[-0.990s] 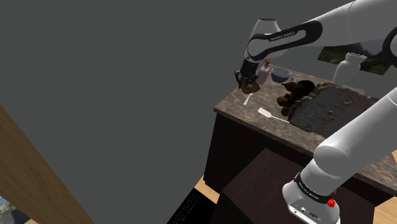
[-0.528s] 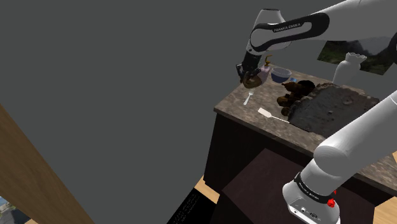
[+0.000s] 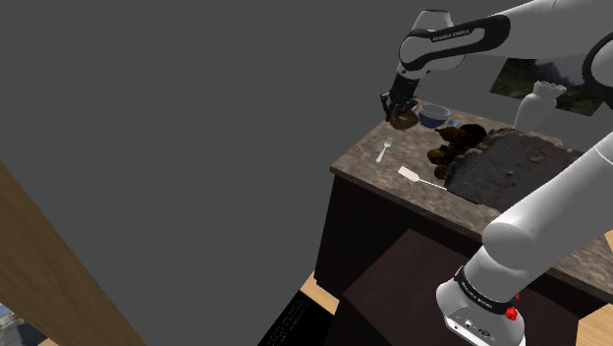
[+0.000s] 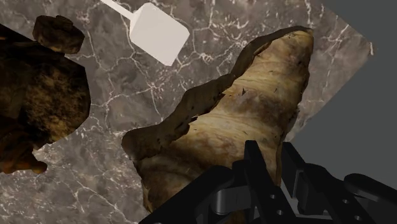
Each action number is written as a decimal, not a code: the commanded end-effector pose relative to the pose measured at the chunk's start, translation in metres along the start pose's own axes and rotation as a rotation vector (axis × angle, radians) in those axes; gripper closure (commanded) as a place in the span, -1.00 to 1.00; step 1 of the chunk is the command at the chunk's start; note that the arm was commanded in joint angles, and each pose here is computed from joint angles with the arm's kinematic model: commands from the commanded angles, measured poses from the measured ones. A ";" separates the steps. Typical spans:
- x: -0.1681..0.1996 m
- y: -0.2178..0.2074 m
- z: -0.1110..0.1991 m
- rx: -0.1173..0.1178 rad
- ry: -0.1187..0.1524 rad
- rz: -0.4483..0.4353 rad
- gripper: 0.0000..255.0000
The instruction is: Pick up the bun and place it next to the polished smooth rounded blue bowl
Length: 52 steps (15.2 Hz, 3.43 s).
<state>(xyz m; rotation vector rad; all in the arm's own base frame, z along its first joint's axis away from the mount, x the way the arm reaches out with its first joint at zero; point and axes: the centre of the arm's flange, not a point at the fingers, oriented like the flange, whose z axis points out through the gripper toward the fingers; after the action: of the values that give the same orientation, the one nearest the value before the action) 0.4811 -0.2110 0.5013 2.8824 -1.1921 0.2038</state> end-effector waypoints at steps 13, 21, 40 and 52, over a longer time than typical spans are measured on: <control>0.110 0.151 0.011 0.000 0.001 -0.002 1.00; 0.172 0.236 0.016 0.000 0.001 -0.002 1.00; 0.210 0.302 0.088 0.000 0.001 -0.002 1.00; 0.202 0.304 0.151 0.000 0.001 -0.002 1.00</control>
<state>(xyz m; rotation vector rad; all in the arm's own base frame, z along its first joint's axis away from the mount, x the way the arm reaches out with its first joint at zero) 0.4268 -0.5783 0.3711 2.8837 -1.1889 0.2034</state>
